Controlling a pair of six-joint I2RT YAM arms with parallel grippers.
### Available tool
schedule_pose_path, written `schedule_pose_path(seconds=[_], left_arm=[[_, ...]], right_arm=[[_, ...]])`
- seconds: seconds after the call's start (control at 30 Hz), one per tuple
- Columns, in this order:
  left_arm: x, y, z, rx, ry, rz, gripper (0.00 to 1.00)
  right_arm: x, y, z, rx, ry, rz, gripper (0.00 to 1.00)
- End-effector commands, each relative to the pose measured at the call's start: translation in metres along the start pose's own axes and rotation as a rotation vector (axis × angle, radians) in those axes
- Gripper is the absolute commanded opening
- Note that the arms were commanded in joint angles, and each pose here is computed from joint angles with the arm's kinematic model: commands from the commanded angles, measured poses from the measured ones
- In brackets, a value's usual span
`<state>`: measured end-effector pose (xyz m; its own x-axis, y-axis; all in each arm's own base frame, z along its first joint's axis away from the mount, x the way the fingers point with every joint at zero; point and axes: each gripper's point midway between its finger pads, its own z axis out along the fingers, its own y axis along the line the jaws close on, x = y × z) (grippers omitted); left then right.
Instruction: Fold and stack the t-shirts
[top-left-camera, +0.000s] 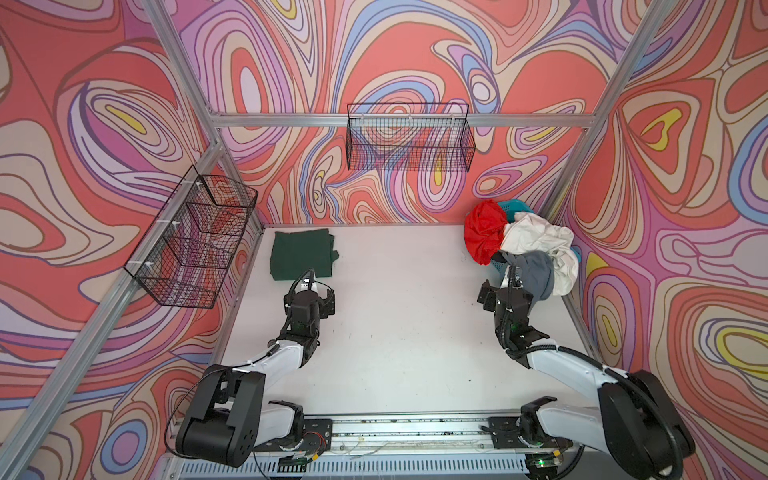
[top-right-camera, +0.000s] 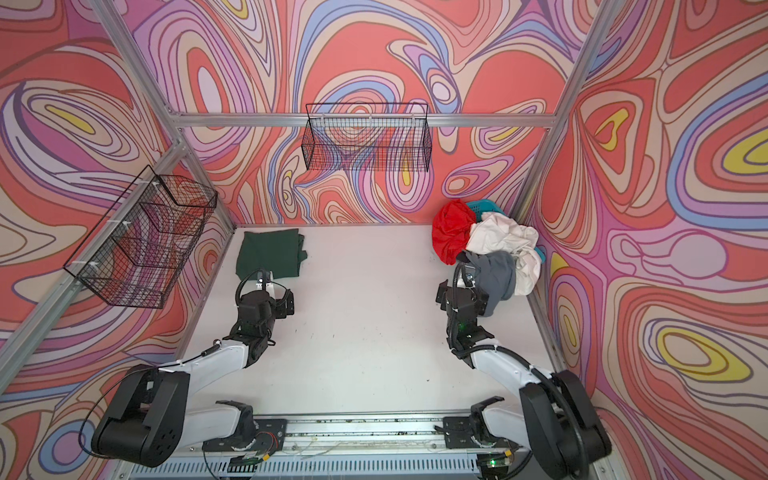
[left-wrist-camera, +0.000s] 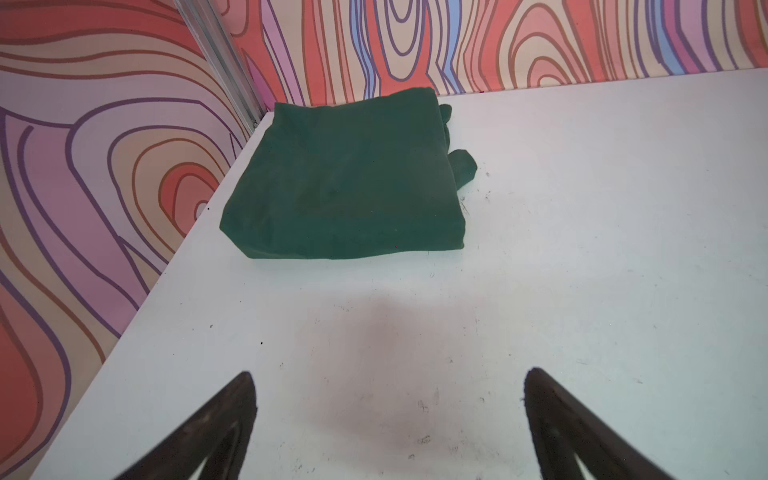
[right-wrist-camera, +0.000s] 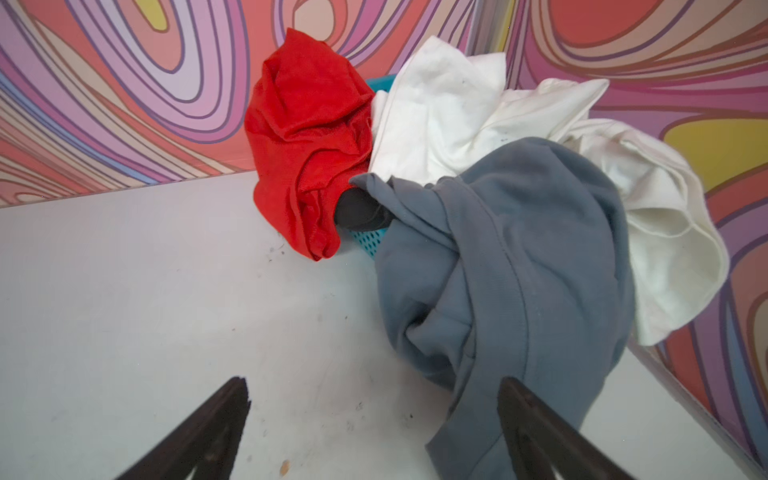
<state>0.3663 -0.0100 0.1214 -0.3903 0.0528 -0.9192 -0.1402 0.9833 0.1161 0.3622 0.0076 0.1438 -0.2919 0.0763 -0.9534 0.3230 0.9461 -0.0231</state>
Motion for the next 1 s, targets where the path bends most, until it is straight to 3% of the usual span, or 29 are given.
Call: schedule_pose_path(seconds=[0.0,0.1,0.23,0.3,0.43,0.5,0.57,0.6,0.67,0.97], left_arm=[[-0.027,-0.002,-0.006,0.025,-0.081,-0.003,1.00],[0.003,-0.001,-0.007,0.027,-0.048,0.004,1.00],[-0.011,0.002,-0.007,0.083,-0.208,0.025,1.00],[0.004,0.008,0.008,0.097,-0.122,-0.025,1.00],[0.016,0.011,0.021,0.122,-0.164,-0.069,1.00],[0.021,0.013,0.029,0.122,-0.057,-0.081,1.00],[0.020,0.015,0.042,0.101,-0.041,-0.083,1.00],[0.023,0.014,0.041,0.103,-0.009,-0.086,1.00],[0.019,0.015,0.041,0.100,-0.038,-0.090,1.00],[0.020,0.011,0.040,0.121,-0.035,-0.078,1.00]], right_arm=[[-0.013,-0.014,0.010,0.063,-0.094,0.058,0.98],[-0.005,-0.010,0.017,0.011,-0.135,0.098,0.98],[0.004,-0.007,0.032,0.016,-0.116,0.050,0.98],[0.000,-0.006,0.032,0.009,-0.142,0.021,0.98],[-0.007,-0.015,0.019,-0.005,-0.251,0.013,0.98],[-0.002,-0.022,0.023,0.002,-0.279,0.045,0.98],[0.012,-0.008,0.033,-0.077,-0.225,0.004,0.98],[0.011,-0.009,0.038,-0.057,-0.240,0.003,0.98],[0.019,-0.008,0.055,-0.072,-0.140,0.005,0.98],[0.015,-0.017,0.060,-0.058,-0.155,0.036,0.98]])
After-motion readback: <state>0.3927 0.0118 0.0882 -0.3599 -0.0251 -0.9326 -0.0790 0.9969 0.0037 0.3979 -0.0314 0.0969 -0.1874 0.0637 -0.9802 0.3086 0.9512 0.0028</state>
